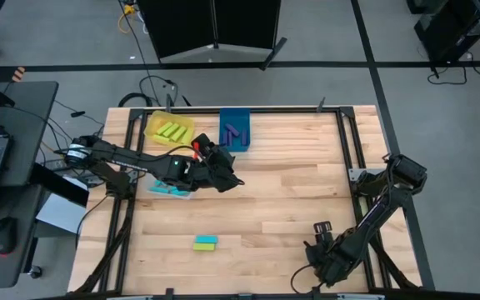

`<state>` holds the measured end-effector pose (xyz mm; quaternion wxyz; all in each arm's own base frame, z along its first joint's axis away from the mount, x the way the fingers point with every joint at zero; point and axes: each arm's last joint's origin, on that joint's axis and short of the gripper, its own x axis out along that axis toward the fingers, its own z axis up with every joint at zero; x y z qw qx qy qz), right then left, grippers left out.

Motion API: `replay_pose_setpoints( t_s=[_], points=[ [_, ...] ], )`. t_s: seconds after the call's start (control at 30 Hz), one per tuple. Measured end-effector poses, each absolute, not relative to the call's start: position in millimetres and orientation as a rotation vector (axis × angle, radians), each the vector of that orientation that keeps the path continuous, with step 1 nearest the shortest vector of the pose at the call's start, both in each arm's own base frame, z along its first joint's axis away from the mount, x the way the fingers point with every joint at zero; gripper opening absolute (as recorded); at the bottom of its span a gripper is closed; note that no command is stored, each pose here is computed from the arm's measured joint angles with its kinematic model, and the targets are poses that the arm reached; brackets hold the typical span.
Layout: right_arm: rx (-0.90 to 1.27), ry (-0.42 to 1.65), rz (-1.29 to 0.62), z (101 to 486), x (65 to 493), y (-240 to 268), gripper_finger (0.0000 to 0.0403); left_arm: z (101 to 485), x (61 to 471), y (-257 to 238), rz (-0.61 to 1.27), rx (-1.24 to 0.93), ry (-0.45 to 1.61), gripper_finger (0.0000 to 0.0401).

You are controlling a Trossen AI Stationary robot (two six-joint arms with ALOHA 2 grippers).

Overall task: Sort blocks
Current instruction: Put the purple block into the blue bin

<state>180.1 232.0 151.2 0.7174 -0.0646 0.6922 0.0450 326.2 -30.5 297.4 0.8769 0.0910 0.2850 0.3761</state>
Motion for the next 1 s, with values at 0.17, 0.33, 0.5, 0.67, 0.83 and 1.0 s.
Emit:
replay_pose_setpoints(
  t_s=[0.17, 0.33, 0.5, 0.67, 0.83, 1.0],
  points=[
    [-0.127, 1.495, 0.072, 159, 179, 229, 0.0217, 297, 326, -31, 0.785, 0.190, 0.595, 0.0243],
    [-0.075, 1.455, -0.002, 174, 173, 224, 0.0217, 297, 326, -31, 0.785, 0.191, 0.595, 0.0243],
    [0.123, 1.418, -0.154, 193, 161, 220, 0.0217, 297, 326, -31, 0.784, 0.192, 0.596, 0.0243],
    [0.448, 1.373, -0.380, 202, 146, 225, 0.0217, 297, 326, -31, 0.784, 0.193, 0.596, 0.0243],
    [0.776, 1.300, -0.698, 196, 135, 232, 0.0217, 297, 326, -31, 0.777, 0.215, 0.605, 0.0243],
    [0.879, 1.378, -0.920, 181, 136, 235, 0.0222, 297, 326, -31, 0.771, 0.235, 0.613, 0.0243]
  ],
)
